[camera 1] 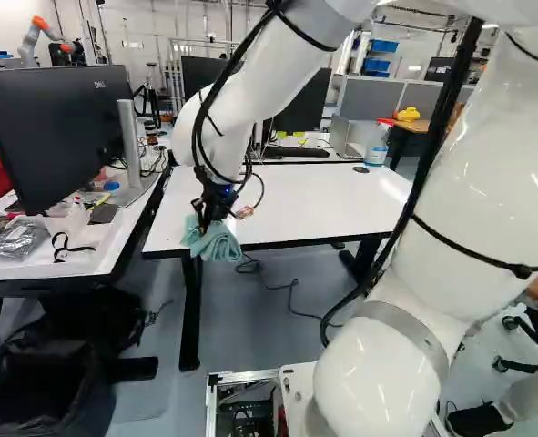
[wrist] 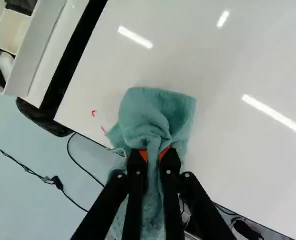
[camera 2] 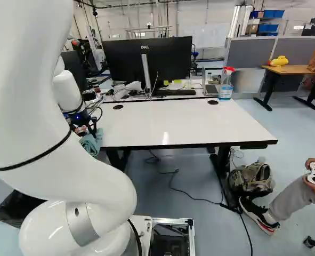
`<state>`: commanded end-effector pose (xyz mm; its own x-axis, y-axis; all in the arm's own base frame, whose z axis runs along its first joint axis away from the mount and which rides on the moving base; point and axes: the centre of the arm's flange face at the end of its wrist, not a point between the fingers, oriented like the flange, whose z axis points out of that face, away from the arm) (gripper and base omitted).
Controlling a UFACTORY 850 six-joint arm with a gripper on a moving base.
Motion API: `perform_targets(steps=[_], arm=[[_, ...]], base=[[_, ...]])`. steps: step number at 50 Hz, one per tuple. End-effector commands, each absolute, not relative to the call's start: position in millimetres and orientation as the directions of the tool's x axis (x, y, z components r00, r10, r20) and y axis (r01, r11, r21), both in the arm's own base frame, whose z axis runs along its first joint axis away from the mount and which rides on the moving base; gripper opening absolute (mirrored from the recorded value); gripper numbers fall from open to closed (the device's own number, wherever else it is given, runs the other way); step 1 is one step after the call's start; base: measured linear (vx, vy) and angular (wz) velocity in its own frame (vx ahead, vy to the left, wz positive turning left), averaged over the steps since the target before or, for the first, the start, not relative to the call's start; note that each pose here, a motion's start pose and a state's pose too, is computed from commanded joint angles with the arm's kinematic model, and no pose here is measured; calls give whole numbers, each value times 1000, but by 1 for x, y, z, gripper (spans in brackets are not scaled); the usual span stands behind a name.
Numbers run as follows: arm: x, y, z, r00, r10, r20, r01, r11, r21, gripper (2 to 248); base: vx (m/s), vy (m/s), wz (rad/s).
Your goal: Clean the table with the green towel
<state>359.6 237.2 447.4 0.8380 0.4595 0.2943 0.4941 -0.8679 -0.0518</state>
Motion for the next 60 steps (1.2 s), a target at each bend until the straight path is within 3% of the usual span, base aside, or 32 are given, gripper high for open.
perform_targets(steps=[31,60], arm=[[413,261,448,843,441,308,478,-877,-53,42],[401,310,448,796,517,315,558,-828,-53,42]], base=[[0,0,0],[0,0,0]])
